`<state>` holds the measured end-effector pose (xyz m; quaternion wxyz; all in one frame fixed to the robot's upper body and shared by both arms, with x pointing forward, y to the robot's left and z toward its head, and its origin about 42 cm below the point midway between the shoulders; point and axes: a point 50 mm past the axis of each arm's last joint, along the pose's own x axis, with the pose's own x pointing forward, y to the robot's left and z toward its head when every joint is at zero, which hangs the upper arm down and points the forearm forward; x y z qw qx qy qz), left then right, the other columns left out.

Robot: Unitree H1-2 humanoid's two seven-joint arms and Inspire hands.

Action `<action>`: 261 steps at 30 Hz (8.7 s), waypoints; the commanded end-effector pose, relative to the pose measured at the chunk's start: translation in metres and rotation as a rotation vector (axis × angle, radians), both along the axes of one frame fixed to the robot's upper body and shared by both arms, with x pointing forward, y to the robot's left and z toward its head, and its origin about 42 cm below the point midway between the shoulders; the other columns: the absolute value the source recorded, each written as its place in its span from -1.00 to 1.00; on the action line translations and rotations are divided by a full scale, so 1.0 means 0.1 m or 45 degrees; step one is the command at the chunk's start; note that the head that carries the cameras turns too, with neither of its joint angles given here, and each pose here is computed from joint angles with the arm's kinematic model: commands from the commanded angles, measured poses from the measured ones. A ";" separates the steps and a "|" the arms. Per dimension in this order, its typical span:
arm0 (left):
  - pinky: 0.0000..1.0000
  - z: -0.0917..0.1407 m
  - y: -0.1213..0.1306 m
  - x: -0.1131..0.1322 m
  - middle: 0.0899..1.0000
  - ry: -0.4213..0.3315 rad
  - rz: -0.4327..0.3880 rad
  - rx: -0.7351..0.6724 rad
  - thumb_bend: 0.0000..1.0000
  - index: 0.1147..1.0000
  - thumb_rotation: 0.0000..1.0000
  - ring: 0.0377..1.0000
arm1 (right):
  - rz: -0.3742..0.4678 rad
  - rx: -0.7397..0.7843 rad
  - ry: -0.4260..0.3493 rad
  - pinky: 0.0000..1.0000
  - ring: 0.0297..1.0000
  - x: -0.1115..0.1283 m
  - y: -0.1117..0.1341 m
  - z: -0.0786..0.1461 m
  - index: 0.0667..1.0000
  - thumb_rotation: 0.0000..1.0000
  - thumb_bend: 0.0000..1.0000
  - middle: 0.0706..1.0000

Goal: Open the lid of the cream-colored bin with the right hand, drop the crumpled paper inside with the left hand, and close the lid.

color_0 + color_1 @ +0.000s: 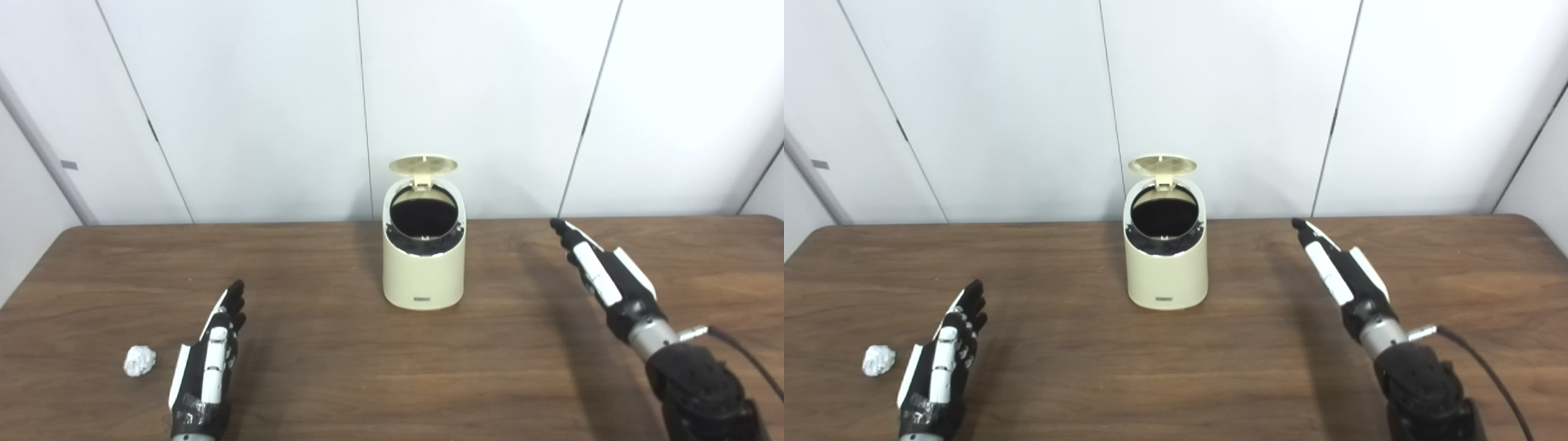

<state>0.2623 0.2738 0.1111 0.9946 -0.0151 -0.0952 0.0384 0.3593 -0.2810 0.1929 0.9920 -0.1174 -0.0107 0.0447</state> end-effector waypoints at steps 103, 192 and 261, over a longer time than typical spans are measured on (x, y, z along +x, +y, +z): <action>0.71 1.22 1.25 -0.26 0.72 0.246 0.389 1.373 0.84 0.60 -0.75 0.81 | -0.094 0.402 -0.129 1.00 1.00 -0.42 -0.17 -0.52 0.93 1.00 -0.06 0.97; -0.17 0.95 1.26 0.31 -0.21 0.611 0.344 1.458 0.05 -0.02 -1.00 -0.06 | -0.075 0.531 -0.082 0.93 0.95 -0.53 -0.24 -0.55 1.00 0.86 0.01 0.97; -0.41 1.87 0.20 0.64 -0.16 0.049 0.173 1.518 -0.07 -0.04 -1.00 -0.28 | -0.089 0.541 -0.079 0.99 0.97 -0.45 -0.01 -0.68 0.98 0.97 0.00 0.98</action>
